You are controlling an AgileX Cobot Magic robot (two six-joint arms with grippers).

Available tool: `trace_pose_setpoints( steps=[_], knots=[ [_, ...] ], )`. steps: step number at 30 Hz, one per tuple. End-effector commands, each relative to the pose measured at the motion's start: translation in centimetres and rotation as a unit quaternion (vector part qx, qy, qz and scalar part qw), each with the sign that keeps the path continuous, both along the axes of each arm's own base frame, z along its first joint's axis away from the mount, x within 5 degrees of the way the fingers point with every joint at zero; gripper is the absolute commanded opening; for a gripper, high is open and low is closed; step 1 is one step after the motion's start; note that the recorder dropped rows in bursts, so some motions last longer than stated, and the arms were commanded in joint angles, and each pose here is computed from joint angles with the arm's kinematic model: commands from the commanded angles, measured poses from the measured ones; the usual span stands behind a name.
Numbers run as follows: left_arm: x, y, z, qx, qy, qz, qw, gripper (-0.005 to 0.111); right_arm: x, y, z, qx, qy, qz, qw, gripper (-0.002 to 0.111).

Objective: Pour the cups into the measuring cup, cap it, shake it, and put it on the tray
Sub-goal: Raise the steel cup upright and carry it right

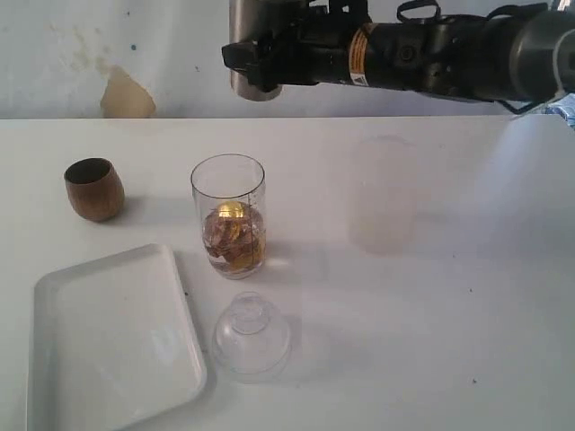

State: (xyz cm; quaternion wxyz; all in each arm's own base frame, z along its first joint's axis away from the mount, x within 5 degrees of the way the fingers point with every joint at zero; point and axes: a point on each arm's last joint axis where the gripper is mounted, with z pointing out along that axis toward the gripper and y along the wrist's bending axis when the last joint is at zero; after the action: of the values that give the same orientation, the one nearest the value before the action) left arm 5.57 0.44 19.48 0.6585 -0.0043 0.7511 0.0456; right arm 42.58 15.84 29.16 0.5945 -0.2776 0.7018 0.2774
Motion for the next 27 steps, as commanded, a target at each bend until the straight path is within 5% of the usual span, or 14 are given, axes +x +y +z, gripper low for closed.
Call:
trace_pose_setpoints(
  steps=[1,17,27],
  knots=[
    [0.0,0.0,-0.1,0.000,-0.003,0.001,1.000,0.001,-1.8,1.0,3.0,-0.009,-0.023,0.025,0.999,0.000],
    [0.0,0.0,-0.1,0.000,-0.003,0.001,1.000,0.001,-8.2,-1.1,6.8,-0.024,0.002,-0.028,0.999,0.000],
    [0.0,0.0,-0.1,0.000,-0.003,0.001,1.000,0.001,-14.9,-5.9,6.8,-0.039,-0.006,-0.110,0.993,0.000]
  ],
)
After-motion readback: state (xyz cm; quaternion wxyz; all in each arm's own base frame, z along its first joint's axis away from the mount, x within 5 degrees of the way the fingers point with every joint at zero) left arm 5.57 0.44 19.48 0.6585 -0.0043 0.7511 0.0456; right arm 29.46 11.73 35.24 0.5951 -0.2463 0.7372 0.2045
